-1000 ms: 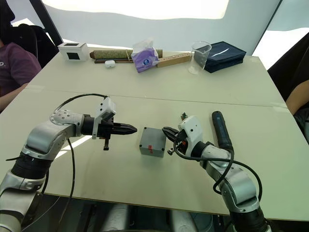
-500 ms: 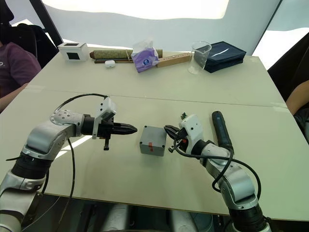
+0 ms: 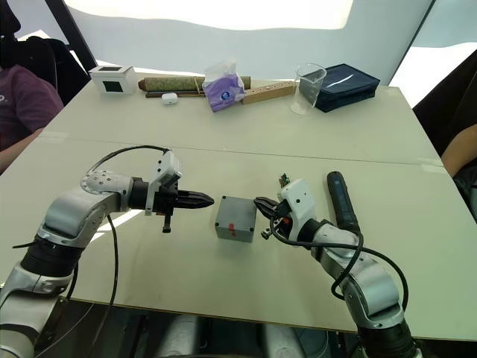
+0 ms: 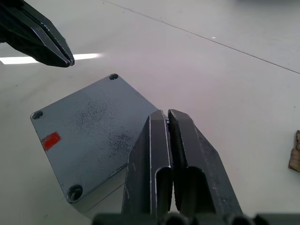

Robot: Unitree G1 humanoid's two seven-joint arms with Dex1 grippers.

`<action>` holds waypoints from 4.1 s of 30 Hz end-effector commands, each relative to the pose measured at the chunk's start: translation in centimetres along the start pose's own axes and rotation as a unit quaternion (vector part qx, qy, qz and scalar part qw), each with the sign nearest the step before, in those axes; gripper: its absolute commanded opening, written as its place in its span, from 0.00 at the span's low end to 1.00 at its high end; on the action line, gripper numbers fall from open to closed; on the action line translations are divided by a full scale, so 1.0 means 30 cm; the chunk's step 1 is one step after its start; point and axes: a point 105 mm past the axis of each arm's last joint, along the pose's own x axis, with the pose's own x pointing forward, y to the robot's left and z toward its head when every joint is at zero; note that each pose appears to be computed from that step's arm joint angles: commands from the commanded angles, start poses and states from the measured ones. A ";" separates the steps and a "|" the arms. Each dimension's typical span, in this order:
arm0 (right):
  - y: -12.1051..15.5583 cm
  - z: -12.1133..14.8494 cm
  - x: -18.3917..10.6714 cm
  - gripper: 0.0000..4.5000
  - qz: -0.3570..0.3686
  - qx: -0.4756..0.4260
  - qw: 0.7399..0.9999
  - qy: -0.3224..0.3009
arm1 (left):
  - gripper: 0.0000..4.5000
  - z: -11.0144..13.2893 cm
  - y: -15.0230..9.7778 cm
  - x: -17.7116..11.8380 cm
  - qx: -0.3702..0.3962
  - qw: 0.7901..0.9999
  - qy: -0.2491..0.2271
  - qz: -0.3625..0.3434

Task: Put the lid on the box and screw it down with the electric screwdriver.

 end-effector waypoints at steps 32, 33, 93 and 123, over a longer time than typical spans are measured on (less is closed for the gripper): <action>-0.001 0.059 0.010 0.02 0.055 -0.004 0.997 0.049 | 0.00 0.003 -0.027 0.012 0.008 1.000 -0.019 0.011; -0.004 0.059 0.012 0.02 0.054 -0.003 0.997 0.048 | 0.00 0.003 -0.027 0.012 0.008 1.000 -0.019 0.011; -0.030 0.033 0.009 0.03 0.063 -0.110 0.991 -0.052 | 0.00 0.023 0.008 -0.025 -0.006 0.999 -0.022 0.036; -0.053 0.087 -0.030 0.35 0.077 -0.018 0.996 -0.028 | 0.00 0.058 0.021 -0.040 -0.030 0.996 -0.067 0.050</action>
